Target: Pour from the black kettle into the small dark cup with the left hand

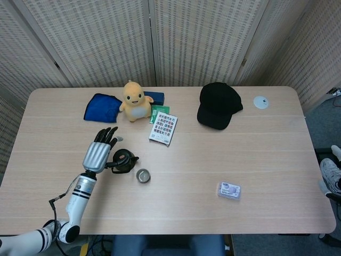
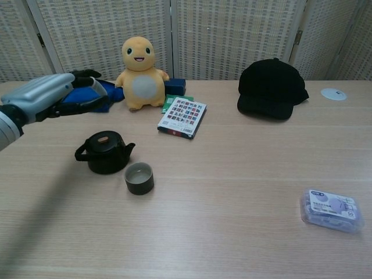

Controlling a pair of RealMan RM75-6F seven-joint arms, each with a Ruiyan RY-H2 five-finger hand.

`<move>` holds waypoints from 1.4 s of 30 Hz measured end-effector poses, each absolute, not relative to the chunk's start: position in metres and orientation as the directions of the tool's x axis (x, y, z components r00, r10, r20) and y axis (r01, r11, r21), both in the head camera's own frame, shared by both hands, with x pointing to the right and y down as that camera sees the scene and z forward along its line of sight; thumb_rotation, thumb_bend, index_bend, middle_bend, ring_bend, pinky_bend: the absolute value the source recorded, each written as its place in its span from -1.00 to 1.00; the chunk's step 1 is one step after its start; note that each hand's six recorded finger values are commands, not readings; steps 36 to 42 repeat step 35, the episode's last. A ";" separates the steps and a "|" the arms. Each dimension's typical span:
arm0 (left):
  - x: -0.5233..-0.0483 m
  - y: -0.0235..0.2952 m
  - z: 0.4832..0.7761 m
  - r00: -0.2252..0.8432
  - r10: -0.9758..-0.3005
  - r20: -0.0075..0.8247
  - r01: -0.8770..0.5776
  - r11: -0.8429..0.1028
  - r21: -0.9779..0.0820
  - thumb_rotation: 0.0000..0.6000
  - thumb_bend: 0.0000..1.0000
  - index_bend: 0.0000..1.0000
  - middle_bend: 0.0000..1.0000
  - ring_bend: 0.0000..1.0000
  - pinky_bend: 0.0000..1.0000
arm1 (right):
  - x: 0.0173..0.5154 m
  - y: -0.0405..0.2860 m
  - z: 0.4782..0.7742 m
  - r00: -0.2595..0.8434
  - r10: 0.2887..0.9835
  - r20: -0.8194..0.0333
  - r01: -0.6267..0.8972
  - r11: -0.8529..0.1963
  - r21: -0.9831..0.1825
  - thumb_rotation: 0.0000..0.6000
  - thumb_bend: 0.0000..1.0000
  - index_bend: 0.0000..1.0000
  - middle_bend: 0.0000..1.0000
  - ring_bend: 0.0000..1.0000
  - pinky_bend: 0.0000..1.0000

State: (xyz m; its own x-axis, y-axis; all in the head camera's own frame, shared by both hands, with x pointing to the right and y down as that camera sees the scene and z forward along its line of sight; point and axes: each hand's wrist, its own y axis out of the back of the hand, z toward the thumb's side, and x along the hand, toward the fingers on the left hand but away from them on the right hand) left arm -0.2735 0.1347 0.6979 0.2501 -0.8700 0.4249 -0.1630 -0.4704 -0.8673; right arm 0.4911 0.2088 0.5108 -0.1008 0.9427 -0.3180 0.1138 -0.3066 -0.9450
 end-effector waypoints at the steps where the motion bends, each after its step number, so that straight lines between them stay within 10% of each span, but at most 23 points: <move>1: -0.278 0.135 0.696 0.238 -0.872 0.428 -0.164 -0.470 -0.867 -0.83 -0.67 -0.47 -0.92 -0.97 -0.90 | 0.491 0.209 0.511 -0.099 0.941 -0.322 0.113 -0.311 -0.944 1.00 -0.51 -0.79 -0.60 -0.71 -0.65; 16: -0.354 0.171 0.647 0.055 -0.907 0.418 -0.067 -0.421 -0.905 -0.21 -0.67 -0.45 -0.92 -0.95 -0.90 | 0.472 0.199 0.533 0.042 0.897 -0.440 0.150 -0.442 -0.885 1.00 -0.49 -0.79 -0.56 -0.71 -0.65; 42: -0.370 0.224 0.601 0.023 -0.909 0.415 -0.039 -0.416 -0.909 -0.19 -0.67 -0.44 -0.92 -0.93 -0.90 | 0.443 0.202 0.535 0.106 0.911 -0.399 0.095 -0.409 -0.908 1.00 -0.49 -0.79 -0.56 -0.71 -0.65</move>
